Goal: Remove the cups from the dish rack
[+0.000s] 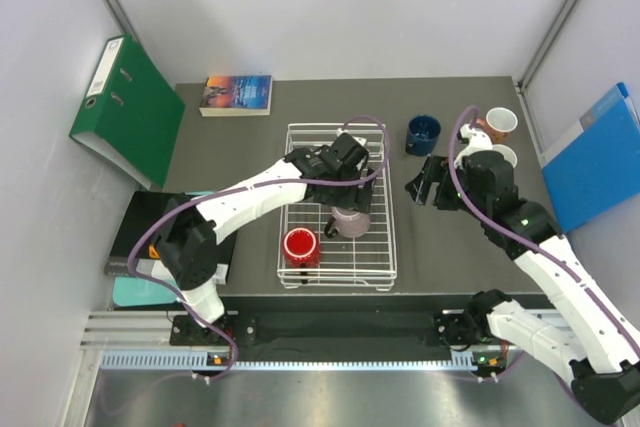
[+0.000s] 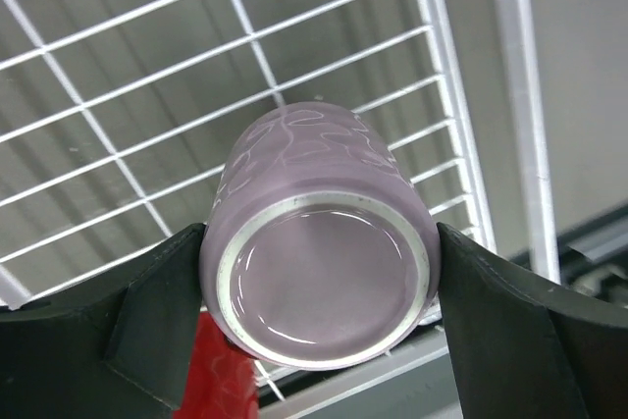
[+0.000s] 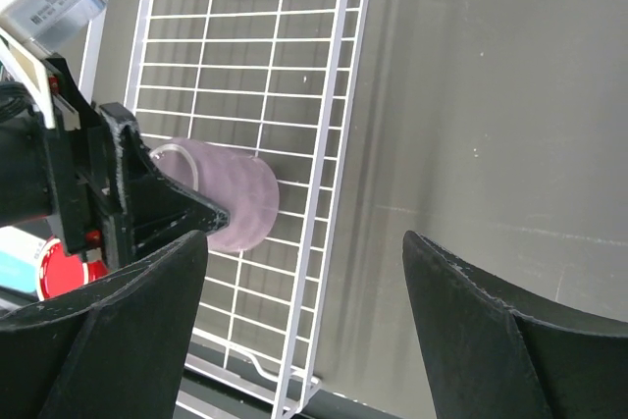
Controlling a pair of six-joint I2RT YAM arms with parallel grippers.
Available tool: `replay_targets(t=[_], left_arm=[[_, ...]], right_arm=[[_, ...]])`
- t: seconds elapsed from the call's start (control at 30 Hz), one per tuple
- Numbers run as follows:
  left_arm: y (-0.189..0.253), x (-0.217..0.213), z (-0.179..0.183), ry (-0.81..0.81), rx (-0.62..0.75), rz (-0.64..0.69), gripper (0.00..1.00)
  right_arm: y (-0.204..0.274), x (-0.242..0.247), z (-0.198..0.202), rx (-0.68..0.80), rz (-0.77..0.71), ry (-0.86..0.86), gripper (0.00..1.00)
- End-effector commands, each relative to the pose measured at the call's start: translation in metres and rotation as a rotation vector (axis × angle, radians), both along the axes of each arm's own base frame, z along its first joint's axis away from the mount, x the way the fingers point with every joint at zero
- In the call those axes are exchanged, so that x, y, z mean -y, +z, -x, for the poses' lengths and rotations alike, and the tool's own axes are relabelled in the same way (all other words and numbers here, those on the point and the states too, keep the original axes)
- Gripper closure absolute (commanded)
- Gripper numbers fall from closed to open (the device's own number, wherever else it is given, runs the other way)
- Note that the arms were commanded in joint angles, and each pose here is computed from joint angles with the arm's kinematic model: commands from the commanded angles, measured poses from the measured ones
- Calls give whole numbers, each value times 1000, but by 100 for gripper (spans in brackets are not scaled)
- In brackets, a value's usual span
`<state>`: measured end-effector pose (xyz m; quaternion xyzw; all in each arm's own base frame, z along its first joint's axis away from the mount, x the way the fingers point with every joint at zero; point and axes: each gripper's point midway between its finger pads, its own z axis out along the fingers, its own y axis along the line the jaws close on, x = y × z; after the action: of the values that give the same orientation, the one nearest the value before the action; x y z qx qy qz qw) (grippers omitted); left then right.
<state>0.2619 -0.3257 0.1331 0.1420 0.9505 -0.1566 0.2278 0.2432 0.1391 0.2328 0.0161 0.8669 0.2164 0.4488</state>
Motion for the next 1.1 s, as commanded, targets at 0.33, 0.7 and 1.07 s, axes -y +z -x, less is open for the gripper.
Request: replay_targets(t=[0.33, 0.7, 1.07], left_arm=[[112, 11, -24, 63, 50, 549, 100], [184, -5, -12, 6, 61, 1069, 100], [212, -12, 18, -110, 120, 1309, 100]], right_arm=[[51, 18, -3, 184, -63, -107, 18], [62, -44, 17, 184, -329, 179, 24], [81, -79, 37, 209, -580, 370, 27]])
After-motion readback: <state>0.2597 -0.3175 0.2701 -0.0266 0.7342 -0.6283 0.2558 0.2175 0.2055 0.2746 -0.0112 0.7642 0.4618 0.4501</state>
